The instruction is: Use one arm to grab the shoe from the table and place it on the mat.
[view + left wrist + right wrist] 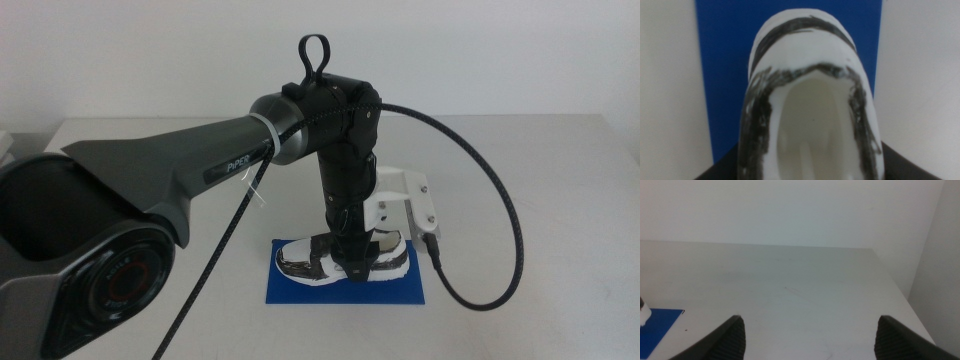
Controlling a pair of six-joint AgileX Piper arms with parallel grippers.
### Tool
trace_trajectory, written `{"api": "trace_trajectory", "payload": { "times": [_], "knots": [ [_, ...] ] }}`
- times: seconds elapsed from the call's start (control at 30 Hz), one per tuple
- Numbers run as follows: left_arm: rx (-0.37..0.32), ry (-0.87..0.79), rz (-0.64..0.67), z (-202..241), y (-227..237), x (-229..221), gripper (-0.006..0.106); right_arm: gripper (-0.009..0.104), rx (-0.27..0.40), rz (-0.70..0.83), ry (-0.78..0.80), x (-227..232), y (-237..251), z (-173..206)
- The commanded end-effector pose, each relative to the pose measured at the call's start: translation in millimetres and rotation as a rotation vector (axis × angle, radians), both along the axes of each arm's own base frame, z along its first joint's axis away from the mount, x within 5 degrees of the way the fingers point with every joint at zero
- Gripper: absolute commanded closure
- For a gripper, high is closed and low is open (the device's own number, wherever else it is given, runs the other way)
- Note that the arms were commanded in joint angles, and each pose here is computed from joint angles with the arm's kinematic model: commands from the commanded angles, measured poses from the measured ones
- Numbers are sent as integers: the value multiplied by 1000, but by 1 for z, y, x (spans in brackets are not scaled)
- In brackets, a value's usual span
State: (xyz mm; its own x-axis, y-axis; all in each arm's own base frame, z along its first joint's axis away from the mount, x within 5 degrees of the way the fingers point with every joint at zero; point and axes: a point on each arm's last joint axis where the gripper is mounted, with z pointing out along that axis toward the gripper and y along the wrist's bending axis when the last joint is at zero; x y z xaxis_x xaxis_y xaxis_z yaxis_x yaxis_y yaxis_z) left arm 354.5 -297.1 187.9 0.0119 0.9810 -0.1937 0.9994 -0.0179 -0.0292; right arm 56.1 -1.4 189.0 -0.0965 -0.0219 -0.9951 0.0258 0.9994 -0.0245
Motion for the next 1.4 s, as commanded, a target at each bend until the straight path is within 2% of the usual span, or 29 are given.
{"api": "trace_trajectory", "payload": {
  "times": [0.0,0.3,0.33,0.47,0.5,0.9,1.13,1.37],
  "knots": [
    [-15,20,-47,31,3,-10,89,29,-25,-7,-109,-2,-1,12],
    [-15,30,-53,21,0,-8,88,29,-25,-7,-109,-2,-1,12],
    [-16,29,-48,21,0,-7,35,29,-25,-7,-109,-2,-1,12],
    [-8,43,-50,21,1,-9,10,29,-25,-7,-109,-2,-1,12],
    [-6,47,-48,21,1,-9,7,29,-25,-7,-109,-2,-1,12],
    [-18,21,-3,35,2,-9,7,29,-25,-7,-109,-2,-1,12],
    [-39,-52,3,67,10,-14,7,29,-25,-7,-109,-2,-1,12],
    [-75,-141,76,111,22,-24,7,29,-25,-7,-109,-2,-1,12]
  ]
}}
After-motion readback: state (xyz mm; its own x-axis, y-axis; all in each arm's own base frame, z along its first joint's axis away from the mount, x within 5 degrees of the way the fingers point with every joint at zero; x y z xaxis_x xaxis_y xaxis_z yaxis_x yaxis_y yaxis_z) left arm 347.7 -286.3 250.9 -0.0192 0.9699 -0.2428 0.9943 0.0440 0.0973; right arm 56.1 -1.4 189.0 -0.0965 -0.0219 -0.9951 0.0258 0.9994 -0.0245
